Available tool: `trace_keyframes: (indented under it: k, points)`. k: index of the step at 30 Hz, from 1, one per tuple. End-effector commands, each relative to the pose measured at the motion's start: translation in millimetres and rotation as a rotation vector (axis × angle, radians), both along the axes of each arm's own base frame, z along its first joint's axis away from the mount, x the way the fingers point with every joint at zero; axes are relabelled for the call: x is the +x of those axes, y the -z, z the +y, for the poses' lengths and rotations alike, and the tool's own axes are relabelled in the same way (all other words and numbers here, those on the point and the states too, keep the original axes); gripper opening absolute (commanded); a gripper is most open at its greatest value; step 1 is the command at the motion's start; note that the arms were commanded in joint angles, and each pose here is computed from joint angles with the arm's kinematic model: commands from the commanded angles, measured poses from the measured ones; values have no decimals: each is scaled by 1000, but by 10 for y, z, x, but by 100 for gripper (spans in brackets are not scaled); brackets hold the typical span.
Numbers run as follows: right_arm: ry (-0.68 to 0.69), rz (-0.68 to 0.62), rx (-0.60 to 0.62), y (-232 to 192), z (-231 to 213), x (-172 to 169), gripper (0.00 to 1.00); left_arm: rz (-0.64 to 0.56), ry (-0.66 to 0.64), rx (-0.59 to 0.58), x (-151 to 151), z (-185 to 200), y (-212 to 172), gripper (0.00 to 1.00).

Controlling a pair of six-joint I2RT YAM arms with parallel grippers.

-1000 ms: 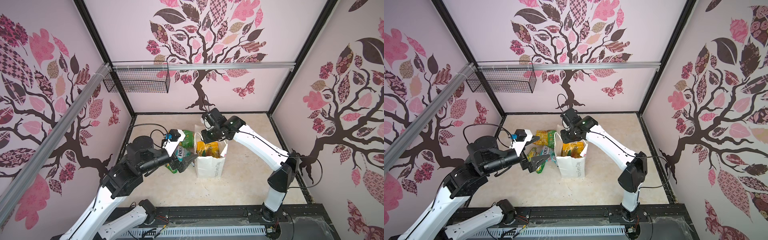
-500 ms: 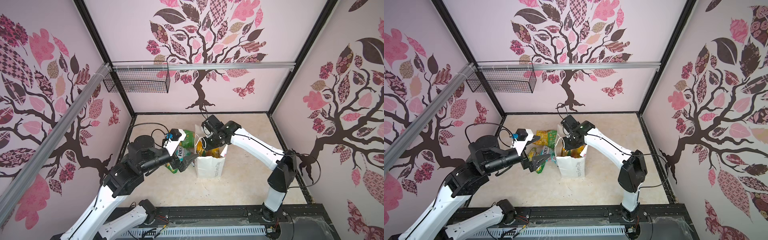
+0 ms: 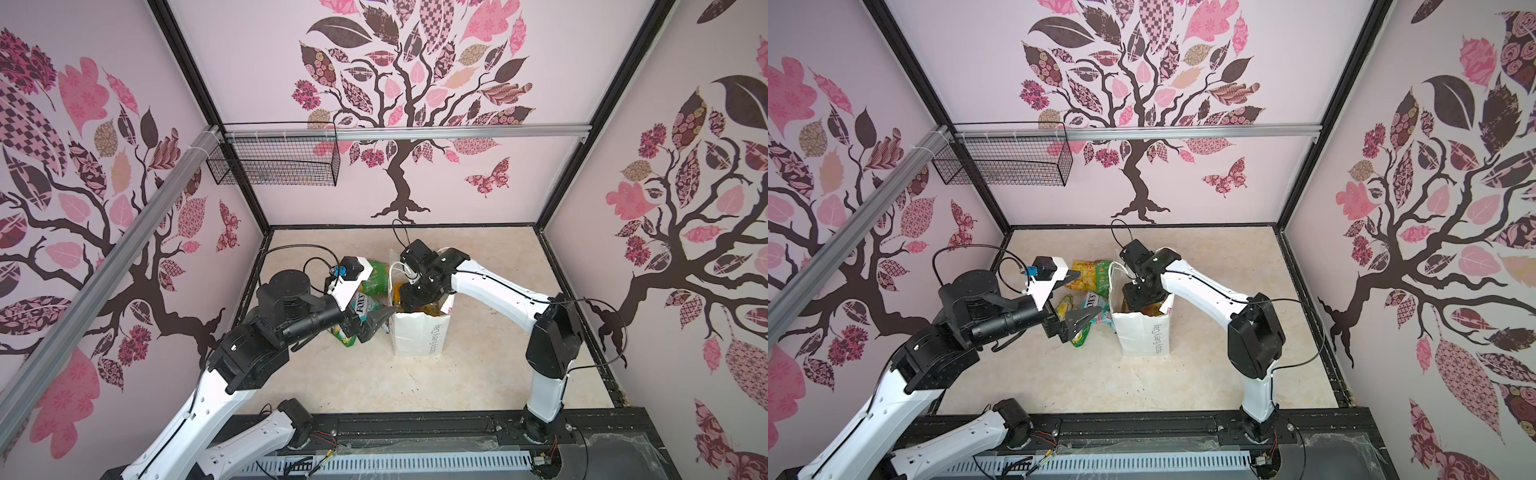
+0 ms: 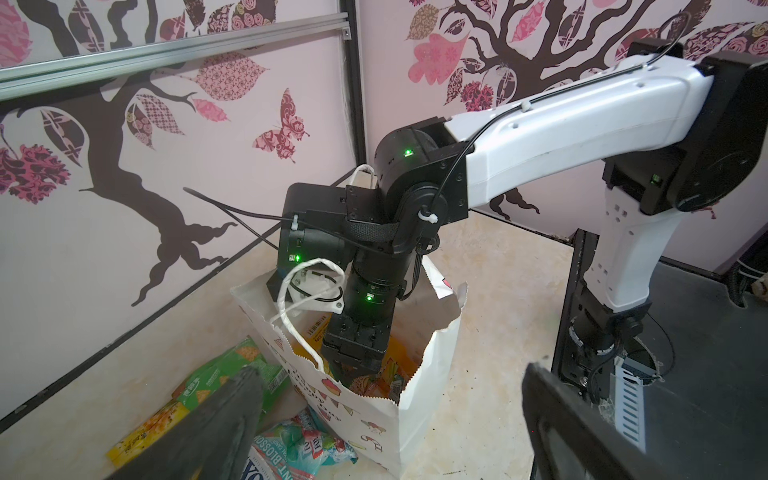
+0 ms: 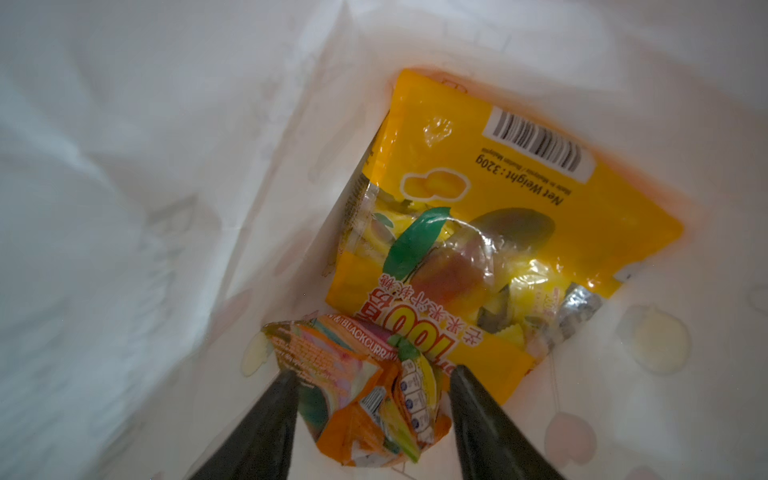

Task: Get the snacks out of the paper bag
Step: 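Close the right gripper on the yellow packet inside the paper bag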

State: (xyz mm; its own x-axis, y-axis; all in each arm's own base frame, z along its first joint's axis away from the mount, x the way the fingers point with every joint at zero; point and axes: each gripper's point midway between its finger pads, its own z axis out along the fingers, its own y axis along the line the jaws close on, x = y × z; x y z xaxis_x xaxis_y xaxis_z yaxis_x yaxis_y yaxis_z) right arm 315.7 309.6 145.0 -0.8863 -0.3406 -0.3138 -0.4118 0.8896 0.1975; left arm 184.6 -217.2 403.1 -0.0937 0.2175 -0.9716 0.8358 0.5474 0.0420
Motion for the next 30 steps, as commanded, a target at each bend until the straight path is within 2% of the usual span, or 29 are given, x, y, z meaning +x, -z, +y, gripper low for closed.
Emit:
trace_keyframes:
  k: [1,8,16,19,27,30]
  points:
    - [1,11,-43,145,-4,62,69,-21,-9,-9,-18,33,-66,99]
    - [-3,-19,-4,340,141,136,83,-19,-13,-8,-3,30,-59,99]
    - [53,-76,-9,672,152,302,92,-15,-22,3,10,40,-27,99]
    - [65,-74,-28,870,135,315,93,-10,-23,9,22,33,-10,99]
    - [42,78,-67,1429,108,73,93,-7,-35,19,42,47,27,99]
    - [33,123,-80,1557,89,-21,89,-6,-34,20,43,42,33,99]
